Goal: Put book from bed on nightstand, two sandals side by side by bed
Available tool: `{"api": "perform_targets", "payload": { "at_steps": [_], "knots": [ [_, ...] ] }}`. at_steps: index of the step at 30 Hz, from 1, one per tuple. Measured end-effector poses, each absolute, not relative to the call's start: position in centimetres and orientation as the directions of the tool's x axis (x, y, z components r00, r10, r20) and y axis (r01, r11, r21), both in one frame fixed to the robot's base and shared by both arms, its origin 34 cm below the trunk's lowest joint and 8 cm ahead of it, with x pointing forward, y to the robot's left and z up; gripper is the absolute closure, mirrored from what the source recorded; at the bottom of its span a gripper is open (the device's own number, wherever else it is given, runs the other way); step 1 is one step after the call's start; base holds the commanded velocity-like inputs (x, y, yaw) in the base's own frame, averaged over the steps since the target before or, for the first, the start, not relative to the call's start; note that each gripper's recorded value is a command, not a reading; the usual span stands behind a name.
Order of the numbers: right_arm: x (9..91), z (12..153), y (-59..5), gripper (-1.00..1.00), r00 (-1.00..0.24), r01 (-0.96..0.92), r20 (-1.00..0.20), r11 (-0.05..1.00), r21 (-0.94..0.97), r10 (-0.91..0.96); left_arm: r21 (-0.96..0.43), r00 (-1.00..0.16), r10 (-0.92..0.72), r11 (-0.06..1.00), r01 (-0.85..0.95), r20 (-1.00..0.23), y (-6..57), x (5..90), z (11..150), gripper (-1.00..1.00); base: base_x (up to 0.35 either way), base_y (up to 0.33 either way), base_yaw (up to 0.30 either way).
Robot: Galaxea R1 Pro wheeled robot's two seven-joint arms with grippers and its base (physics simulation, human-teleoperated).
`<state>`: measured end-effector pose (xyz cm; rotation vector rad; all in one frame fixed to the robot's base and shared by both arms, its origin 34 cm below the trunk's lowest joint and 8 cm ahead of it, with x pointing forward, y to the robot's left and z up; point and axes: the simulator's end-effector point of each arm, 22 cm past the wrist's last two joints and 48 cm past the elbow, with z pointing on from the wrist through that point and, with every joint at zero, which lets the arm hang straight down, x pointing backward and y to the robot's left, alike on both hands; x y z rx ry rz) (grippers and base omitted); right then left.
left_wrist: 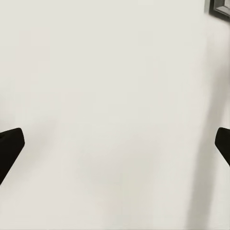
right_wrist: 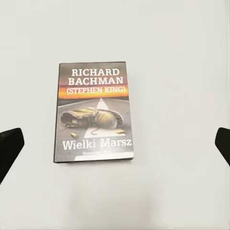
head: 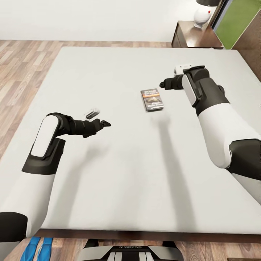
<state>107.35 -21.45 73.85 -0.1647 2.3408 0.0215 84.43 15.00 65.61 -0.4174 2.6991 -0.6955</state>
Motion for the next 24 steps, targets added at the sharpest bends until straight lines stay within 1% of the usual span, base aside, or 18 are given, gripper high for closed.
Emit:
{"api": "perform_targets", "payload": {
  "at_steps": [5, 13, 24],
  "knots": [
    [107.4, 74.5, -21.3, -1.00, -0.680, -0.127, -0.725, 0.991, -0.033, -0.111, -0.511, -0.906, -0.355, 0.837, -0.198, -0.231, 14.8, 84.4, 65.7, -1.00, 0.020, 0.000, -0.034],
    [107.6, 75.6, -21.1, -1.00, -0.660, -0.129, -0.743, 0.991, -0.033, -0.111, -0.503, -0.905, -0.357, 0.840, -0.201, -0.233, 15.1, 84.4, 65.5, -1.00, 0.090, 0.000, -0.008],
    [107.1, 74.7, -21.0, -1.00, -0.665, -0.131, -0.739, 0.991, -0.032, -0.112, -0.502, -0.904, -0.359, 0.840, -0.206, -0.230, 15.3, 84.3, 65.4, -1.00, 0.019, 0.000, -0.001]
  ]
}}
